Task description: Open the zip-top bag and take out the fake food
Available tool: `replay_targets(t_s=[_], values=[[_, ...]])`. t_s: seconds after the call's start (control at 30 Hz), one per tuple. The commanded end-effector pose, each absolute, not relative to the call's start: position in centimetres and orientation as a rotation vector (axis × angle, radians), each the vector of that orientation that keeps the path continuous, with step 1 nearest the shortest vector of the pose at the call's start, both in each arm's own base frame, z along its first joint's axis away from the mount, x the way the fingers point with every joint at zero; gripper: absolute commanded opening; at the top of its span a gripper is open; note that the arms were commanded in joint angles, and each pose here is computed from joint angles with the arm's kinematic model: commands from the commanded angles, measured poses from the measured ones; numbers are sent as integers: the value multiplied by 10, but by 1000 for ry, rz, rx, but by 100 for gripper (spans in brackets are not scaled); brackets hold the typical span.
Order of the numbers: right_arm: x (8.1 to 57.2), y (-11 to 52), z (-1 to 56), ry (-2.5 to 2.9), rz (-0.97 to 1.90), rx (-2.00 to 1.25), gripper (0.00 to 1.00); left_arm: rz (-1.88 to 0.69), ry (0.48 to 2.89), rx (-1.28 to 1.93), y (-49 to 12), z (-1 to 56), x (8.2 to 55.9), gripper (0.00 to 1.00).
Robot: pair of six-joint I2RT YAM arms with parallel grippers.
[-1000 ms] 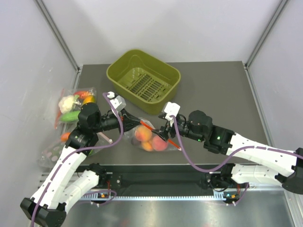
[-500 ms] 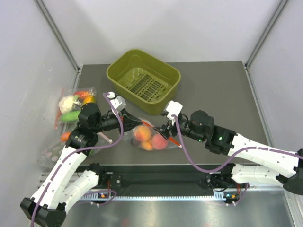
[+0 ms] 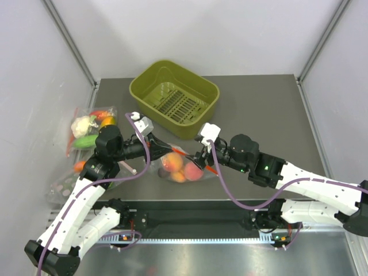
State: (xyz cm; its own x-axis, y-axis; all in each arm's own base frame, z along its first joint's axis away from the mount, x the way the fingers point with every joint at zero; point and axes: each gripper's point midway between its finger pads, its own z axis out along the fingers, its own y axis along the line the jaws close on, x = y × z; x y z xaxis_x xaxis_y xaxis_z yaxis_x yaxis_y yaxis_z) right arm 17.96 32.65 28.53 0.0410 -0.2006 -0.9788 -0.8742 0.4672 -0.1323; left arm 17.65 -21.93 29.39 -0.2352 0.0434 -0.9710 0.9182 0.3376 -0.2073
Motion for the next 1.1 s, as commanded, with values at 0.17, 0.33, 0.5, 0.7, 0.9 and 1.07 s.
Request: replay_targets(t_s=[0.17, 0.33, 0.5, 0.7, 0.9, 1.07], values=[[172, 335, 332, 1341, 762, -948, 68, -1072, 1504, 923, -223, 305, 175, 0], [173, 334, 335, 1339, 759, -943, 68, -1074, 1506, 924, -223, 305, 175, 0], [176, 335, 328, 1360, 738, -946, 68, -1072, 1502, 925, -223, 306, 175, 0], [183, 336, 316, 1394, 696, -951, 68, -1076, 1498, 930, -224, 306, 173, 0], [190, 337, 309, 1411, 656, -945, 66, -1089, 1494, 941, -225, 306, 171, 0], [193, 341, 304, 1416, 639, -963, 46, -1104, 1491, 953, -226, 306, 169, 0]])
